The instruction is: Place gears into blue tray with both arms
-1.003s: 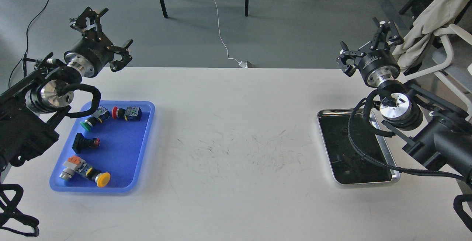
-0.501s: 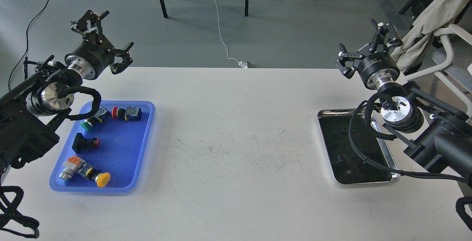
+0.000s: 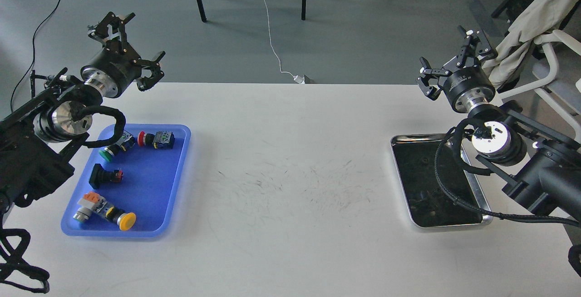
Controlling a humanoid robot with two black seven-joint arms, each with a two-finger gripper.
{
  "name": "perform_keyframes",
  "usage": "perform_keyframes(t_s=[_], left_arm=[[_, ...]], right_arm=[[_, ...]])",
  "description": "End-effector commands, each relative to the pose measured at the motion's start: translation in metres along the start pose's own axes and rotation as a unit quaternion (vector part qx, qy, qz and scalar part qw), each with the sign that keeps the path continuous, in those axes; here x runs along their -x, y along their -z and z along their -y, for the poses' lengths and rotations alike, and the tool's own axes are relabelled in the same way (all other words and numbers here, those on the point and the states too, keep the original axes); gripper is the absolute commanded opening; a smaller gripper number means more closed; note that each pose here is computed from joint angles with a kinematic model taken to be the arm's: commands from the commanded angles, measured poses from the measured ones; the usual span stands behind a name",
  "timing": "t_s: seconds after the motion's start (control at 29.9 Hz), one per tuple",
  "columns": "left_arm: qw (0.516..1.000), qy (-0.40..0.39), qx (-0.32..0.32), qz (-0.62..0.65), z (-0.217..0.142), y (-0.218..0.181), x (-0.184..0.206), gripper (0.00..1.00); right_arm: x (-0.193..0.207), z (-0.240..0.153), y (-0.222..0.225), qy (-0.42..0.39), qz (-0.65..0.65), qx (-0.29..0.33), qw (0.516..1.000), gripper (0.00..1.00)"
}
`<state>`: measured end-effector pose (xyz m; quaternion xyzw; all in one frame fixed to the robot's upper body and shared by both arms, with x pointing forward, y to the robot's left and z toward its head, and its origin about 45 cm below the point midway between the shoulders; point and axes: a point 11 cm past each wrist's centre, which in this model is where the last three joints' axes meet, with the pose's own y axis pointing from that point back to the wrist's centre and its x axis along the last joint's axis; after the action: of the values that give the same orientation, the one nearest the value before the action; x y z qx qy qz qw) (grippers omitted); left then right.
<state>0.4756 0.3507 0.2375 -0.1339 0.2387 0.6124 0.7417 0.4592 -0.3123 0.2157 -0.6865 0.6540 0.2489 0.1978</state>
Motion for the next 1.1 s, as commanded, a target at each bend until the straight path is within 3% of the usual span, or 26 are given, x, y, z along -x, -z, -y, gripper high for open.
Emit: perform_keyframes(t_s=[0.0, 0.2, 0.67, 1.07], left_arm=[[1.0, 0.002, -0.001, -0.002, 0.001, 0.002, 0.002, 0.99], [1.0, 0.002, -0.002, -0.003, 0.001, 0.004, 0.002, 0.99], [1.0, 0.006, -0.003, -0.006, 0.003, 0.007, 0.005, 0.99], [1.0, 0.008, 0.002, -0.008, 0.002, 0.004, 0.005, 0.99]], right_arm=[[-0.001, 0.0, 0.001, 0.0, -0.001, -0.001, 1.0, 0.99], [-0.009, -0.005, 0.005, 0.0, -0.039, 0.013, 0.999, 0.99], [-0.038, -0.042, 0.061, 0.037, -0.293, 0.126, 0.947, 0.99], [-0.052, -0.074, 0.074, 0.11, -0.537, 0.237, 0.802, 0.99]])
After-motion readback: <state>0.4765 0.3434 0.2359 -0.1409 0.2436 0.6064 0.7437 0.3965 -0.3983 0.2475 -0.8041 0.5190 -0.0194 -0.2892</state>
